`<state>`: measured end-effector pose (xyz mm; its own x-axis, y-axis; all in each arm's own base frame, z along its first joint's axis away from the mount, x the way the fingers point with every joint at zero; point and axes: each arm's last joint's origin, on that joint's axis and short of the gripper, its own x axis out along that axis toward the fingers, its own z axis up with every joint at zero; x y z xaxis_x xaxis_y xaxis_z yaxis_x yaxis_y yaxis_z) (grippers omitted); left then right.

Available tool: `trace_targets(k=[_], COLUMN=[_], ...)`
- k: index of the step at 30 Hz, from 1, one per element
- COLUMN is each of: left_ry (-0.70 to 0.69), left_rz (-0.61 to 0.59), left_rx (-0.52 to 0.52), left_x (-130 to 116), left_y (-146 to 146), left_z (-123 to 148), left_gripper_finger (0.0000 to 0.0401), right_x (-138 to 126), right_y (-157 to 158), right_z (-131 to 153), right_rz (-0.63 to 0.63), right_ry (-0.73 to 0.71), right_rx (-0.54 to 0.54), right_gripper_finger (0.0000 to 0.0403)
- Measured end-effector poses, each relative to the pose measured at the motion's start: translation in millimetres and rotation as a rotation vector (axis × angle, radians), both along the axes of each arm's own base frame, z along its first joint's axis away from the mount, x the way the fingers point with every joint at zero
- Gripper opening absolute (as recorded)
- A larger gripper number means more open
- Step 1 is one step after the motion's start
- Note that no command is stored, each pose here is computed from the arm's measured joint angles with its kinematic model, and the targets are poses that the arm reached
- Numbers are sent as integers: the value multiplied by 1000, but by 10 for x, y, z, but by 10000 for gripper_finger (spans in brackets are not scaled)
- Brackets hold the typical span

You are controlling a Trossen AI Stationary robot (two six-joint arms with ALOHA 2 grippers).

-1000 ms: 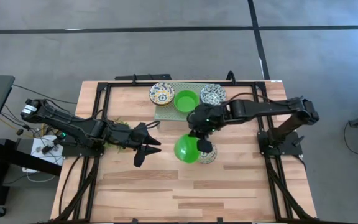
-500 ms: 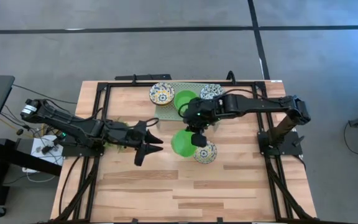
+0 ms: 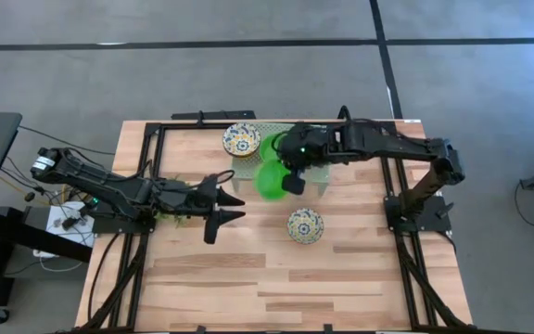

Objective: Pick & Place Mini bowls
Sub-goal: Stack the green bowl on the green bowl on the shelf

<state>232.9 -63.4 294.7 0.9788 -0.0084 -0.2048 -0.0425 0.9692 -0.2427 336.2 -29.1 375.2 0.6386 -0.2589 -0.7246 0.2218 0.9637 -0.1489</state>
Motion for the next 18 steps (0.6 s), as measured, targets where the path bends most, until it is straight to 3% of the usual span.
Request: trace_targets(k=[3,7,13,18], left_ry=[-2,-22,-56,-106], left_rz=[-16,-29,-28,-27], left_rx=[75,138,136,145], left_x=[0,-19,-74,-167], left_y=[0,6,23,51], left_z=[0,34,102,205], left_gripper_finger=[150,150,150,150], right_x=[-17,-69,-193,-261], right_y=[-117,-374,-780,-975], right_z=[29,64,45,44], right_rz=[-51,-214,-383,-424], right_ry=[0,-3,-22,-36], right_rx=[-32,-98,17,62], right_gripper_finger=[1,1,1,1])
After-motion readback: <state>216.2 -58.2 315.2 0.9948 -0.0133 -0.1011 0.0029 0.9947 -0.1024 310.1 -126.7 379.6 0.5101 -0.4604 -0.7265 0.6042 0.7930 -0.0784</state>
